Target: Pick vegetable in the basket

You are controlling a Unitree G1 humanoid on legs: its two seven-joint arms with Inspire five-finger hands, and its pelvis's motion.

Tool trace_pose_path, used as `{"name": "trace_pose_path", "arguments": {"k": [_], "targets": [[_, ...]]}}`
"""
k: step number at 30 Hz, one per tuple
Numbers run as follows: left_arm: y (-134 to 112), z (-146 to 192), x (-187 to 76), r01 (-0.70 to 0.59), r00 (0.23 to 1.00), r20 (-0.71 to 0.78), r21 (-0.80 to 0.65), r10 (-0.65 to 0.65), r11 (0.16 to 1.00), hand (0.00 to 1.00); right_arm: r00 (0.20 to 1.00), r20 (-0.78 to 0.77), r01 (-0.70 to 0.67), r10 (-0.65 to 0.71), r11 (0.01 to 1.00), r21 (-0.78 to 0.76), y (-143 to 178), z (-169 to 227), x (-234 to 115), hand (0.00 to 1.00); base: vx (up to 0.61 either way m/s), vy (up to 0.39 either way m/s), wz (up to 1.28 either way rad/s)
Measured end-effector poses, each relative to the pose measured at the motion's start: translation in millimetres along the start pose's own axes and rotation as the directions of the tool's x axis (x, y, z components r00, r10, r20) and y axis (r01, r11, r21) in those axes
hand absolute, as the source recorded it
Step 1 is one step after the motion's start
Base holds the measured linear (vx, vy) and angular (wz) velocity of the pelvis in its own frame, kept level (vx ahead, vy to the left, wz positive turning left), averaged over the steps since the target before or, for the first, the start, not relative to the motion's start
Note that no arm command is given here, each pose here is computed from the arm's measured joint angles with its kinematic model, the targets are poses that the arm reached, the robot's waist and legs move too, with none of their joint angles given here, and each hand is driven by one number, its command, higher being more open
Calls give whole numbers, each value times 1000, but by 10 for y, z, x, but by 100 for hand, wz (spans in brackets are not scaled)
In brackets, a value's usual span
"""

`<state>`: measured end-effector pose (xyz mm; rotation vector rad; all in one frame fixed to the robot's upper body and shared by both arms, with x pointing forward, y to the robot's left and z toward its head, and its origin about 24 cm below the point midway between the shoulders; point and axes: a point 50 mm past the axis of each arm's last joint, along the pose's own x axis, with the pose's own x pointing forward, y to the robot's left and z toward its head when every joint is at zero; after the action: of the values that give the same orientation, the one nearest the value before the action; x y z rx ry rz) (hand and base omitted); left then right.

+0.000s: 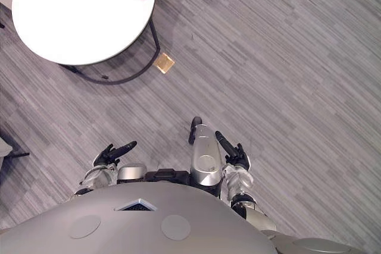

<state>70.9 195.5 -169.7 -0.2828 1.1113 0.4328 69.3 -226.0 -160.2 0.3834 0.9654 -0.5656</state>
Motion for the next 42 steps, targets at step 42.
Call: {"name": "trace_pose_path", "arguments": {"k": [42], "targets": [[484,-117,-90,-113,993,-16,35,113,993,100,993,-89,-82,77,994,-65,153,-270,-73,100,324,-39,29]]}}
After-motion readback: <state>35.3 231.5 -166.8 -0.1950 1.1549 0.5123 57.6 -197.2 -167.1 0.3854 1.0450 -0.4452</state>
